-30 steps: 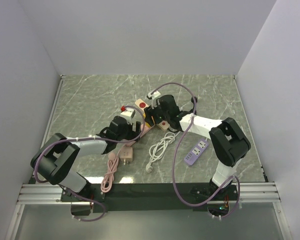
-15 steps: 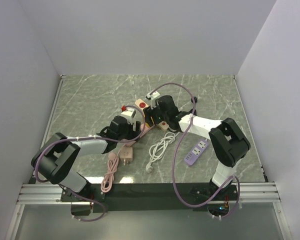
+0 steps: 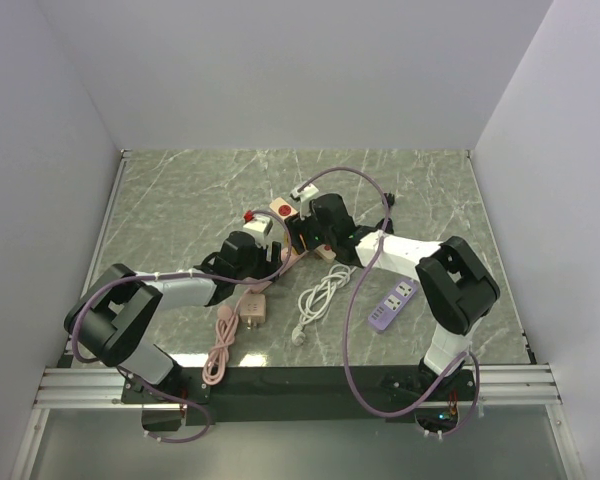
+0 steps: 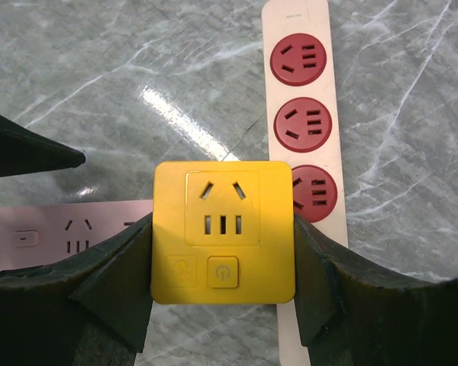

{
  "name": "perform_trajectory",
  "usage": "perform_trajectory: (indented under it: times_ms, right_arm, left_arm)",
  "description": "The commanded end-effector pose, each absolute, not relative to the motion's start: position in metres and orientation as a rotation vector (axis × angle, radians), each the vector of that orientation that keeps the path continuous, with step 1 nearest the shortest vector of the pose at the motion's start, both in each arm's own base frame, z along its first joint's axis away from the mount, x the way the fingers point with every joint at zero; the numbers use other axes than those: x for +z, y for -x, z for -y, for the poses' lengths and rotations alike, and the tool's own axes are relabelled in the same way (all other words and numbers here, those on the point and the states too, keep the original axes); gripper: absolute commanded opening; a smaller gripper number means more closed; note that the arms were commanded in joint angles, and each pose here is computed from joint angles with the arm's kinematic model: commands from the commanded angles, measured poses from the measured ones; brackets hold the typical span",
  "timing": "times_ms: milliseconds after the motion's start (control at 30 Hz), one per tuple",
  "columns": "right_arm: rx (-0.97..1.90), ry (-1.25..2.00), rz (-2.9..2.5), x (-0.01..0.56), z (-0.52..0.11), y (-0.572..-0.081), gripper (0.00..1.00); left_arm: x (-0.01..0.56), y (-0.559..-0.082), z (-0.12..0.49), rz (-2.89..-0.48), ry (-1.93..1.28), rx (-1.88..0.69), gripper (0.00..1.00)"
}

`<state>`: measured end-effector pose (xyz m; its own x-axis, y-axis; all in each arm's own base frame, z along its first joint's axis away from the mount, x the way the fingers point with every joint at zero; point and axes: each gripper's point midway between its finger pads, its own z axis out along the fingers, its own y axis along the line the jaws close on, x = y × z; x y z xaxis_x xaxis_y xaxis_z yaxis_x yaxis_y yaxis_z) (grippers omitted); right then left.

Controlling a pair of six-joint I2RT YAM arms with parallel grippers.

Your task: Insert the plug

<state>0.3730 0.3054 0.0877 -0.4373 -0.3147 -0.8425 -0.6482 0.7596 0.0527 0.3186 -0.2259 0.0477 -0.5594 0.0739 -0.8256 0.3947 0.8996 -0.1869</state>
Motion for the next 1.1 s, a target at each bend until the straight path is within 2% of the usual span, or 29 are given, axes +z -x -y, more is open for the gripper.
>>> perform_trajectory:
  times_ms: [0,667,800,1067]
  right_arm:
    - [0.338,0.719,-2.181,0.035,-0.281,-0.365,0.0]
    - [0.244,0.673,-2.343,-0.011,-0.256,-0.312,0.0]
    - [0.225,0.673,-2.374,-0.023,-0.256,-0.31,0.0]
    - [0.216,0.674,-2.403,-0.034,-0.256,-0.308,0.0]
  left_arm:
    - [0.053,-0.322,0.229,-2.123,-0.337,-0.445,0.8]
    - [0.043,-0.326,0.218,-2.16,-0.281,-0.412,0.76]
    - [0.043,-0.326,0.217,-2.161,-0.274,-0.412,0.73]
    - [0.043,-0.327,0.214,-2.162,-0.262,-0.409,0.61]
